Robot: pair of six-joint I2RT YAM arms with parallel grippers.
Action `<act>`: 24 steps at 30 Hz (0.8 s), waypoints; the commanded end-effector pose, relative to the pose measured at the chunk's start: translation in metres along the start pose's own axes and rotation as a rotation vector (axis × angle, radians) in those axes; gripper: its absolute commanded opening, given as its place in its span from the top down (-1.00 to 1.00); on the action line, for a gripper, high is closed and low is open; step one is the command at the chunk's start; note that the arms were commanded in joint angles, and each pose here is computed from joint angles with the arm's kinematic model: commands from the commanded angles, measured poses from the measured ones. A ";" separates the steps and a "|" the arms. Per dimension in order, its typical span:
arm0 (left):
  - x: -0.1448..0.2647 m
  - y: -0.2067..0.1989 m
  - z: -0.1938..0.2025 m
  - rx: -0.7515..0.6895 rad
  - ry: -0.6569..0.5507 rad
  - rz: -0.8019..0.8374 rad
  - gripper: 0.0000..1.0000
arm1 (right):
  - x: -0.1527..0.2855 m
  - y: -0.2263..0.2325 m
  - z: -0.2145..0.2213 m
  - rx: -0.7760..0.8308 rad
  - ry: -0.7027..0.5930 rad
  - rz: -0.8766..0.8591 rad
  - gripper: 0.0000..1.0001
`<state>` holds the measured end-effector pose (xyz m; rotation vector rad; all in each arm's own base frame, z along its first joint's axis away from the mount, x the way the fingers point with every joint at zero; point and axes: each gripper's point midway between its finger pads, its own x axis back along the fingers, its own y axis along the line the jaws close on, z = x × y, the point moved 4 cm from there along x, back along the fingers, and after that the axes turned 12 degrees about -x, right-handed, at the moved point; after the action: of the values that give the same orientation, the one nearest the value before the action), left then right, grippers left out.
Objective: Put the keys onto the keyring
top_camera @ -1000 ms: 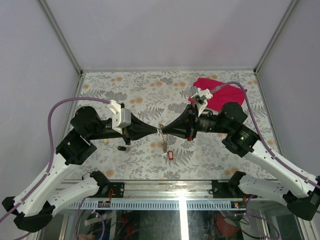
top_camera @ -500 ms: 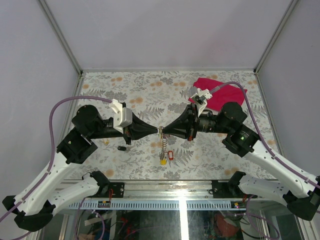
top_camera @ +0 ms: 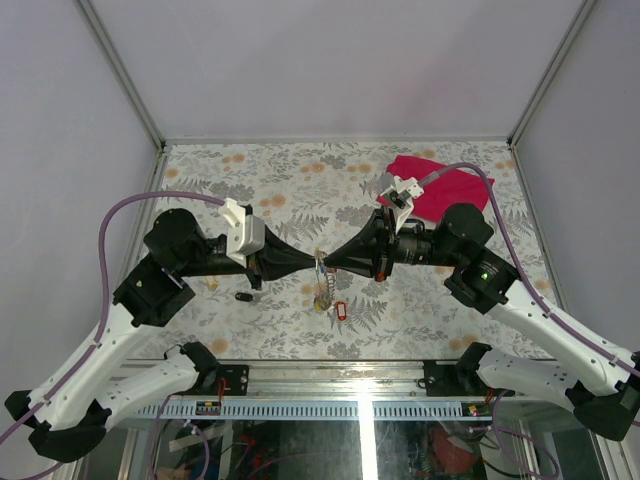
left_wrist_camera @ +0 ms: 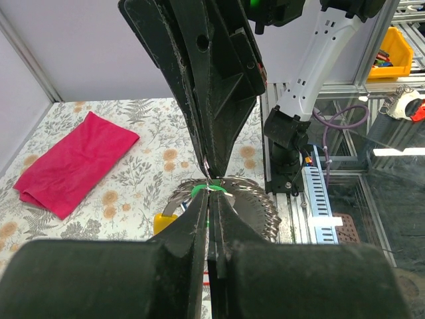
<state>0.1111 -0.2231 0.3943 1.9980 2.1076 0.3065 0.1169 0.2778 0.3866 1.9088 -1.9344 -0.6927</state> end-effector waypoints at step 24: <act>0.000 -0.008 -0.008 -0.023 -0.007 0.084 1.00 | -0.002 0.007 -0.035 0.034 -0.122 0.055 1.00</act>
<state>0.1120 -0.2274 0.3802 2.0851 2.1018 0.3305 0.1230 0.2788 0.3868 1.8415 -1.9645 -0.7185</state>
